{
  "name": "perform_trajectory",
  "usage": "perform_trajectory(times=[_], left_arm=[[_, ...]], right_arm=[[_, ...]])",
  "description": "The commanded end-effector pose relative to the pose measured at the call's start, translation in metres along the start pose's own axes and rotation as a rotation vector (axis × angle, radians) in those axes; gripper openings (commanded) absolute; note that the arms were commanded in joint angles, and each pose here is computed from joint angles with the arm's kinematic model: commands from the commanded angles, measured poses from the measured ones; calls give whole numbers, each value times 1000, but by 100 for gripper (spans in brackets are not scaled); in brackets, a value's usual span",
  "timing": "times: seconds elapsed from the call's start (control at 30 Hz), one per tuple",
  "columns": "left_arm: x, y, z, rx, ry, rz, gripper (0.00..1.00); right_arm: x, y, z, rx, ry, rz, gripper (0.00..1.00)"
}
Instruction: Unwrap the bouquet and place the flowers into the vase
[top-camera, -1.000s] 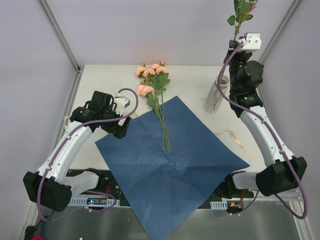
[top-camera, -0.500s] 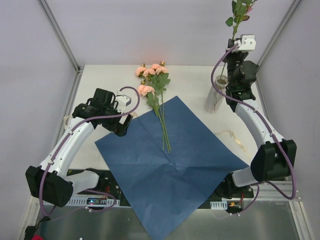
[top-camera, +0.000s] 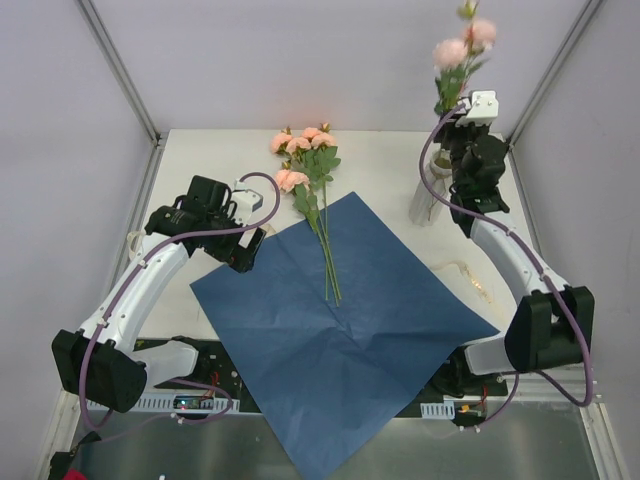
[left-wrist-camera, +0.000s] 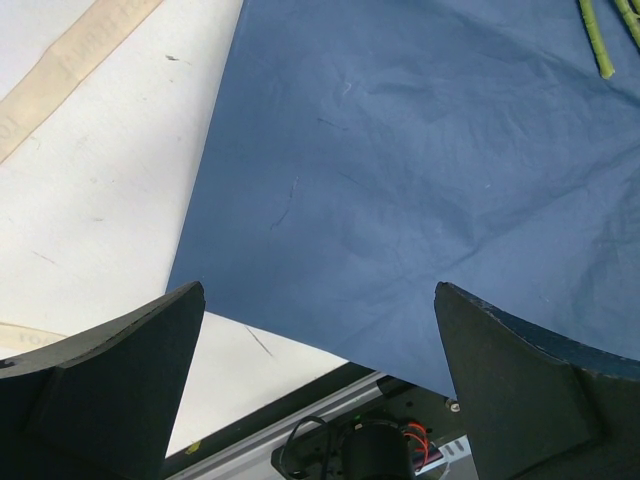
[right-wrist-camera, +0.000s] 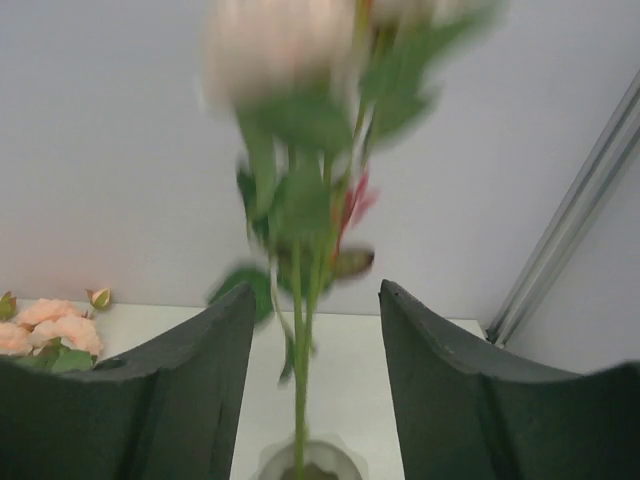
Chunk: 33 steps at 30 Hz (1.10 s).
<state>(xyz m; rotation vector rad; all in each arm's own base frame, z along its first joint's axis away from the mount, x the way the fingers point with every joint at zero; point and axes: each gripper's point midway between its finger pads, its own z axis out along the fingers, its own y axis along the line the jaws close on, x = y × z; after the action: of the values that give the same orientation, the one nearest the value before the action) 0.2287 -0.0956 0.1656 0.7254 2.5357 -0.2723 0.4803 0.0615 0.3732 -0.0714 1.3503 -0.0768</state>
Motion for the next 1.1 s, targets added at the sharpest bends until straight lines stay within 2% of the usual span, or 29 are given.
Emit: perform_trajectory(times=[0.0, 0.03, 0.17, 0.27, 0.37, 0.4, 0.47, 0.5, 0.53, 0.6, 0.63, 0.7, 0.73, 0.8, 0.83, 0.87, 0.9, 0.93, 1.0, 1.07], left_arm=[[-14, -4, -12, 13, -55, 23, 99], [-14, -4, -13, 11, -58, 21, 99], [-15, -5, -18, 8, -76, 26, 99], [-15, -5, -20, 3, -86, 29, 99], [-15, -5, -21, 4, -90, 29, 99], [-16, -6, -22, 5, -94, 31, 99], [-15, -6, -23, 4, -97, 33, 99], [-16, -6, -24, 1, -101, 32, 99], [-15, -5, -25, -4, -103, 34, 99], [-15, -4, -25, -9, -103, 36, 99], [-14, -3, -26, -19, -106, 37, 99], [-14, -2, -28, -27, -112, 45, 99], [-13, -1, -27, -31, -109, 46, 99], [-12, 0, -27, -37, -105, 51, 99], [-11, 0, -27, -38, -103, 51, 99], [-10, 1, -26, -44, -100, 54, 99], [-9, 1, -25, -41, -95, 54, 99], [-8, 1, -24, -40, -90, 53, 99], [-6, 1, -21, -36, -80, 51, 99], [-5, 2, -18, -36, -74, 51, 99]], right_arm=[[-55, -10, -32, 17, -72, 60, 61], [-63, -10, -42, 9, -73, 80, 68], [-76, 2, -71, -9, -64, 24, 73], [-87, 32, -94, -80, -56, 28, 75], [-84, 62, -109, -135, 9, 21, 83], [-81, 72, -111, -159, 32, 20, 98], [-57, 102, -112, -256, 146, 25, 96], [-46, 116, -112, -294, 211, 134, 96], [-11, 144, -115, -389, 333, 159, 96], [9, 172, -120, -468, 448, 266, 96], [33, 201, -129, -597, 530, 291, 96], [54, 227, -137, -701, 606, 323, 96], [83, 241, -140, -719, 683, 307, 96], [103, 252, -140, -695, 740, 249, 95], [133, 255, -141, -658, 805, 206, 91], [143, 258, -141, -645, 828, 189, 86], [147, 260, -137, -633, 837, 182, 74], [166, 262, -135, -606, 872, 154, 68], [178, 267, -135, -601, 902, 134, 62], [191, 270, -129, -560, 911, 88, 61]])
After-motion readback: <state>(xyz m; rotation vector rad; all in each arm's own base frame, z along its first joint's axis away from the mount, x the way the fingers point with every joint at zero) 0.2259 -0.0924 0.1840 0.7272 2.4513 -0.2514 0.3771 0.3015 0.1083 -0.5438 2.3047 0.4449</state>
